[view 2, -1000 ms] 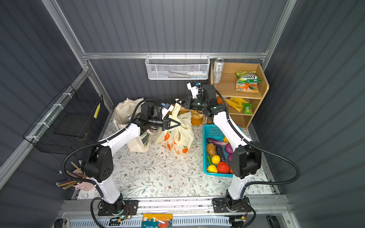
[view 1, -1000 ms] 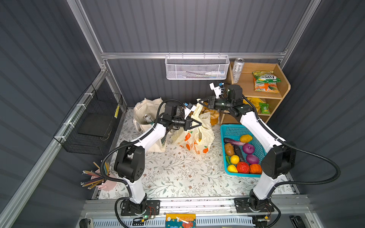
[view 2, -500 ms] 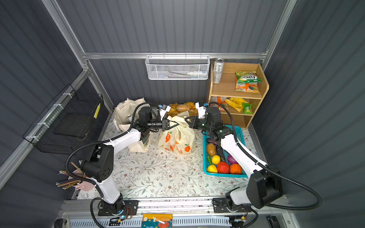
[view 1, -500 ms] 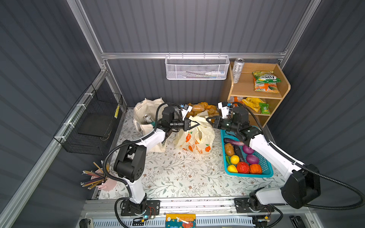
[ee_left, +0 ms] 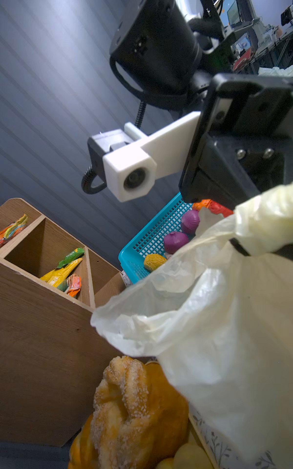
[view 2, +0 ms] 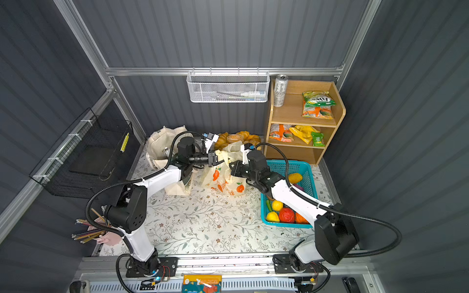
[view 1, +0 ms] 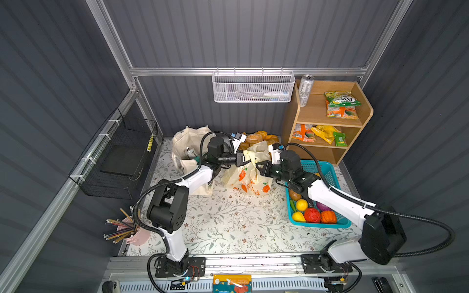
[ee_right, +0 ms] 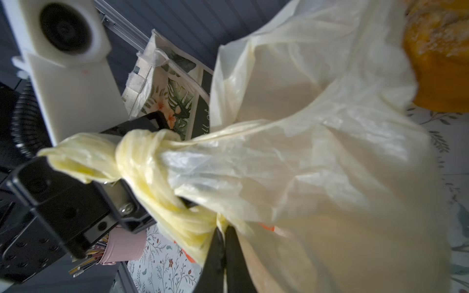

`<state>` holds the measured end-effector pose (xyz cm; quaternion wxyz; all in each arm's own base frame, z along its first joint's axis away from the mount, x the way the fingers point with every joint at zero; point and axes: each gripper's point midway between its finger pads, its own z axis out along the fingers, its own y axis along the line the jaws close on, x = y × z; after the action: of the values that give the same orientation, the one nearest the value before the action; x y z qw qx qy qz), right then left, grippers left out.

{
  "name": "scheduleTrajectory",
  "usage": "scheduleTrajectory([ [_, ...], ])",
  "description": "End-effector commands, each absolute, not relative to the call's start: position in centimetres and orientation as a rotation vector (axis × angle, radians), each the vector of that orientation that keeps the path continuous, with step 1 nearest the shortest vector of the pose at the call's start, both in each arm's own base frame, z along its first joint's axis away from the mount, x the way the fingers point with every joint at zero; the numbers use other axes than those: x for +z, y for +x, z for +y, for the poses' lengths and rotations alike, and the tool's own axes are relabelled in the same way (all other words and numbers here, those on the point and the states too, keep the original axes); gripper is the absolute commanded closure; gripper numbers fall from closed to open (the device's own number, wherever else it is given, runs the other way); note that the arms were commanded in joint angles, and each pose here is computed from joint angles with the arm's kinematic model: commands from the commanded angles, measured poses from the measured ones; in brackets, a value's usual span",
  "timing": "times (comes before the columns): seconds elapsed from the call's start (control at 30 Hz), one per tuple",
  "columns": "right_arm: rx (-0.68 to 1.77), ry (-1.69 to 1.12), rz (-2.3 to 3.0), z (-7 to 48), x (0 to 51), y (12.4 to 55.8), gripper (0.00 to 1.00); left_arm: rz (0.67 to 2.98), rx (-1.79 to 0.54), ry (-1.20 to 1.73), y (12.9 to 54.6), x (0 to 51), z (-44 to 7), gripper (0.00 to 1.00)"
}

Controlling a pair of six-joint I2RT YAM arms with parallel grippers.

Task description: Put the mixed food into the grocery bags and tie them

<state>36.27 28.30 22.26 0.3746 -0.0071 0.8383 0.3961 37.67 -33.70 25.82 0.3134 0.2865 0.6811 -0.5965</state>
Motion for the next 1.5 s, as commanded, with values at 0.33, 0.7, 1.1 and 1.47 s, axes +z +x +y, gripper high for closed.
scheduleTrajectory([
  [0.33,0.997,0.021,2.193,27.7,20.9,36.9,1.0,1.964,-1.464,0.935,35.7,23.8,-31.2,0.66],
  [0.7,1.015,-0.007,2.2,28.3,20.8,37.1,1.0,2.01,-1.475,1.077,32.8,23.8,-30.2,0.57],
  [1.1,1.07,-0.111,2.241,30.4,20.1,36.1,1.0,1.912,-1.476,0.964,34.7,24.9,-31.0,0.54],
  [1.47,1.076,-0.105,2.251,30.2,19.3,35.3,1.0,1.91,-1.369,0.828,37.2,24.8,-30.8,0.54],
])
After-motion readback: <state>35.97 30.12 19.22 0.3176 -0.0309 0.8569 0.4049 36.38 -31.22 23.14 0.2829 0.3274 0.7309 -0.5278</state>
